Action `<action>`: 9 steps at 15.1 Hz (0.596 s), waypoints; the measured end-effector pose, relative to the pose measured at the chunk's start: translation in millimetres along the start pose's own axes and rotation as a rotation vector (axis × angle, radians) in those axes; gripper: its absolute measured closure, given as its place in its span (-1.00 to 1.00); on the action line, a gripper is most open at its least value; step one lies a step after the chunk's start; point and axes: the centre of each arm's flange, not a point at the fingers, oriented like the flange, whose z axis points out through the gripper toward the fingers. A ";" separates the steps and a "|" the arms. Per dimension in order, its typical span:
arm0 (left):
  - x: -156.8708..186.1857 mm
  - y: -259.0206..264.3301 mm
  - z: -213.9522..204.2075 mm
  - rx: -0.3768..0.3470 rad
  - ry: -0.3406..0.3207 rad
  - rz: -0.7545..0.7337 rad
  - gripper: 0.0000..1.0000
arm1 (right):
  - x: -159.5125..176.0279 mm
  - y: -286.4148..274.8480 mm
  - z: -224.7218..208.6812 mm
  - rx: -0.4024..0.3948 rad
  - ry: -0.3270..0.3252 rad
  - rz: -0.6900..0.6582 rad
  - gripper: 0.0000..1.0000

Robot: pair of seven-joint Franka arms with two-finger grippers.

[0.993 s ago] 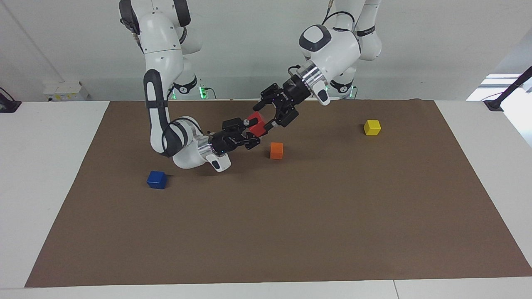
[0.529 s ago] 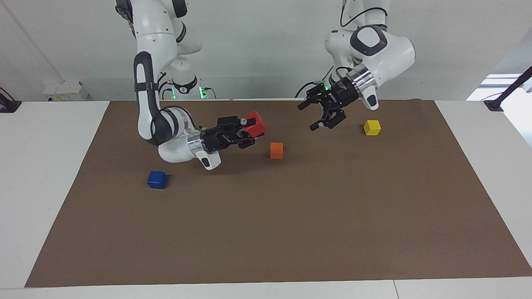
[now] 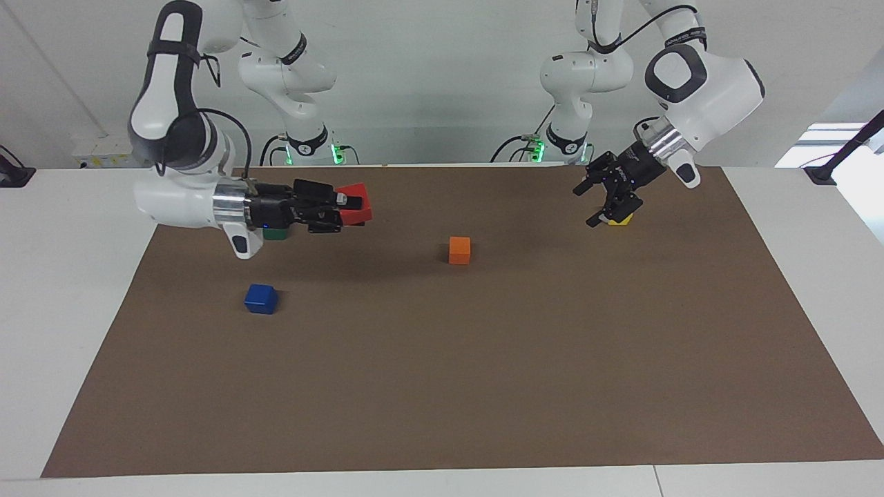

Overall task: Transfer red block to right arm and stack on blue block
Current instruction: 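Carry the red cube over the blue cube with the right gripper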

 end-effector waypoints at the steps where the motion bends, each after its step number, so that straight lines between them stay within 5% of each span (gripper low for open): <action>1: 5.2 -1.4 -1.0 0.024 0.062 0.076 -1.00 | -2.0 -13.0 -15.6 -0.093 0.022 0.000 -0.13; 5: 21.0 -5.0 -5.6 0.129 0.226 0.456 -1.00 | -10.0 -66.8 -56.3 -0.526 0.119 -0.013 -0.13; 9: 51.7 -7.6 -24.1 0.176 0.269 0.706 -1.00 | -7.3 -86.9 -82.3 -0.899 0.211 -0.117 -0.13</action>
